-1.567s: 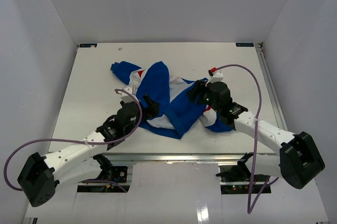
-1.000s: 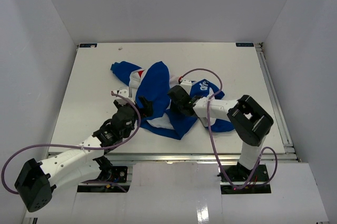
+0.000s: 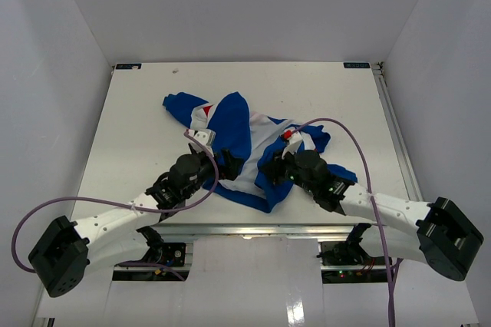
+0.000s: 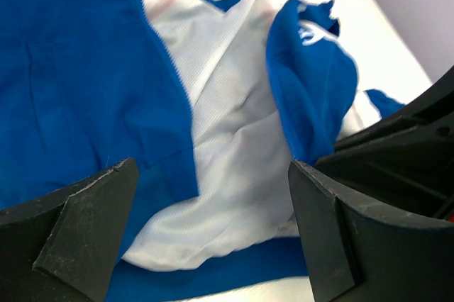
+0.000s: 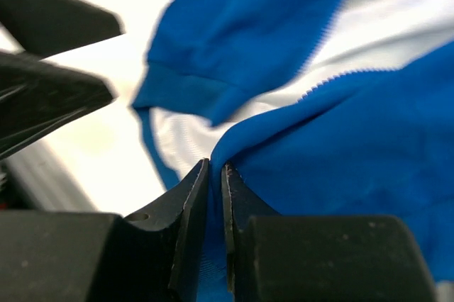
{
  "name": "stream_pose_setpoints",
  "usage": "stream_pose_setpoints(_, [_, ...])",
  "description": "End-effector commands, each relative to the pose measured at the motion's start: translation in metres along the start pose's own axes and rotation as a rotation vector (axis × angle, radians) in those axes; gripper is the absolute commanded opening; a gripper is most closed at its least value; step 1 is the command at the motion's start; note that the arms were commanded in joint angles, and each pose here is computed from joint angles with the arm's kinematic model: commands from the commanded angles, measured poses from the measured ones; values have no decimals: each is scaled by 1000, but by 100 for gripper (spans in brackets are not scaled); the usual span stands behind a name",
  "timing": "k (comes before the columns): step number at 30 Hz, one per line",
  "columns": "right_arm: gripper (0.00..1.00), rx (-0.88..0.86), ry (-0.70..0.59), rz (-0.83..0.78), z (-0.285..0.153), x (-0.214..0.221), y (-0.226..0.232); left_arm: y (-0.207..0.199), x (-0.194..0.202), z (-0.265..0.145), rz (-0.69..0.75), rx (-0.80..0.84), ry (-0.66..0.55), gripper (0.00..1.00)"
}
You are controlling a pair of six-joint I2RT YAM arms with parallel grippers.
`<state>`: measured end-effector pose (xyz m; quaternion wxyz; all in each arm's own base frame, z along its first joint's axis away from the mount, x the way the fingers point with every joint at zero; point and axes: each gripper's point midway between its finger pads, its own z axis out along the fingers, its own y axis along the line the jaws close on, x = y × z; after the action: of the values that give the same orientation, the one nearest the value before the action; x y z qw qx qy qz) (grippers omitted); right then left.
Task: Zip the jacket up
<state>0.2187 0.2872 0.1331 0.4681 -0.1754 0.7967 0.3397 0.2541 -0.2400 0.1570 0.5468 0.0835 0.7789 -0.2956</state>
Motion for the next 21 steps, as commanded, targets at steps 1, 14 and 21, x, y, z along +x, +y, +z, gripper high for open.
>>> stream_pose_setpoints(1, [18,-270,-84,-10,-17,-23,47,-21,-15,-5,0,108,-52,96])
stream_pose_setpoints(14, [42,109,-61,171,-42,38,-45,-55,25,13,8,292,140,89])
stream_pose_setpoints(21, [44,421,-54,210,-67,52,-99,-54,35,18,18,293,176,89])
